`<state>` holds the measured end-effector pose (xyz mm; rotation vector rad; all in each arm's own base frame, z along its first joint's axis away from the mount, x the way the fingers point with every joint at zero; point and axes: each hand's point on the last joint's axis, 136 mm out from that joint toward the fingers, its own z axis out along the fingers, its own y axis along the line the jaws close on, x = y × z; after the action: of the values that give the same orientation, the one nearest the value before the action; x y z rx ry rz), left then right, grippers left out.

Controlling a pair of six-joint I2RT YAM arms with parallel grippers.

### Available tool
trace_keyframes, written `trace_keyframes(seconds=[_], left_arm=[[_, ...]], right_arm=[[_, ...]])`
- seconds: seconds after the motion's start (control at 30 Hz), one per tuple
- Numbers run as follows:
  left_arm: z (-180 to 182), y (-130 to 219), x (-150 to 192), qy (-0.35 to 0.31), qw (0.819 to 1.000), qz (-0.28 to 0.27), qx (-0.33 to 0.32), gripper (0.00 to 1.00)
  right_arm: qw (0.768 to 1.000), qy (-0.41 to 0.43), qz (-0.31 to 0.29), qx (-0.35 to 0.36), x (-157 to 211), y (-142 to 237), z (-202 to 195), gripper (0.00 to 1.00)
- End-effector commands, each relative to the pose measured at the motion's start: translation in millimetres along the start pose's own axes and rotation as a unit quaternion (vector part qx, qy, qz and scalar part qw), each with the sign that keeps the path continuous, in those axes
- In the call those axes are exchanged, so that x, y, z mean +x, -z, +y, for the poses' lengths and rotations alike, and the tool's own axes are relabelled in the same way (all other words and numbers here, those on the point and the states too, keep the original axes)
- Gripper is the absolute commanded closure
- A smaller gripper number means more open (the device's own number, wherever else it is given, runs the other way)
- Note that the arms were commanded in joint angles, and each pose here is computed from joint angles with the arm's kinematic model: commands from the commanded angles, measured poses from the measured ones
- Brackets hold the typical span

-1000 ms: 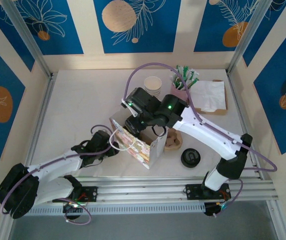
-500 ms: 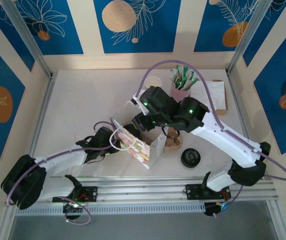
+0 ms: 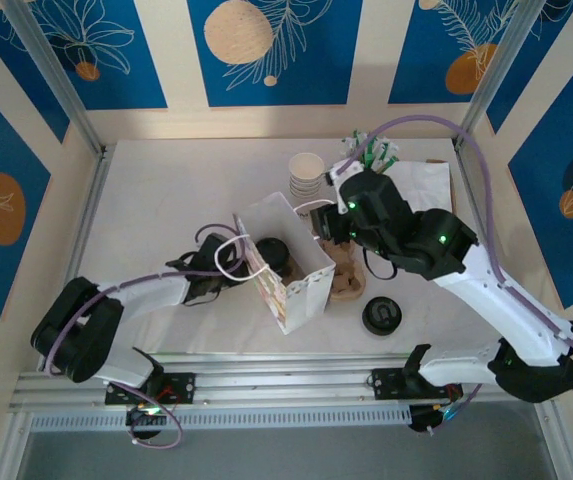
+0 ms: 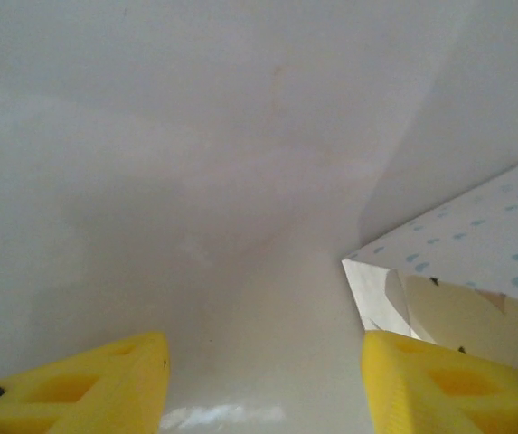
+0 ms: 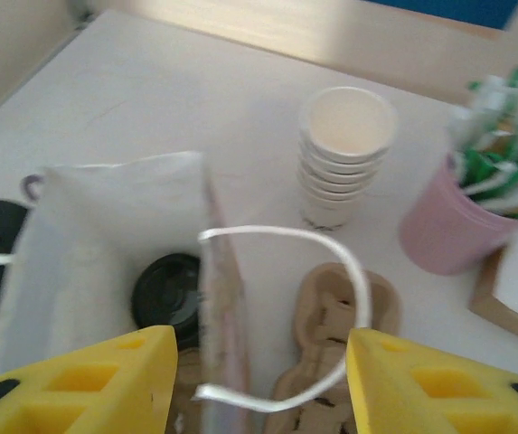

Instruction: Pack the takeout coffee

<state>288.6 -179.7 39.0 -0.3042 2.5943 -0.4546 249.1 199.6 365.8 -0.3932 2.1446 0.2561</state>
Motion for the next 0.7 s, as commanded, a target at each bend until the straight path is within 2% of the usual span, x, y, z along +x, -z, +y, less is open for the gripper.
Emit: trace_keyframes(seconds=[0.0, 0.17, 0.3, 0.5, 0.67], left_arm=[[-16, -1, -23, -0.003, 1.000, -0.014, 0.023, 0.42], [-30, -6, -36, -0.004, 0.999, -0.007, 0.046, 0.42], [-25, 2, -44, -0.008, 0.999, -0.017, 0.039, 0.41], [9, 39, -50, -0.032, 0.998, -0.046, -0.009, 0.38], [30, 79, -41, -0.060, 0.995, -0.068, -0.027, 0.35]], right_arm=[[0.996, -0.069, -0.015, 0.048, -1, 2, -37, 0.47], [0.987, -0.129, -0.008, 0.092, 10, -4, -82, 0.45], [0.980, -0.167, 0.002, 0.110, 16, -9, -109, 0.45], [0.975, -0.192, 0.000, 0.111, 10, -21, -132, 0.45], [0.979, -0.175, -0.003, 0.101, -4, -39, -138, 0.45]])
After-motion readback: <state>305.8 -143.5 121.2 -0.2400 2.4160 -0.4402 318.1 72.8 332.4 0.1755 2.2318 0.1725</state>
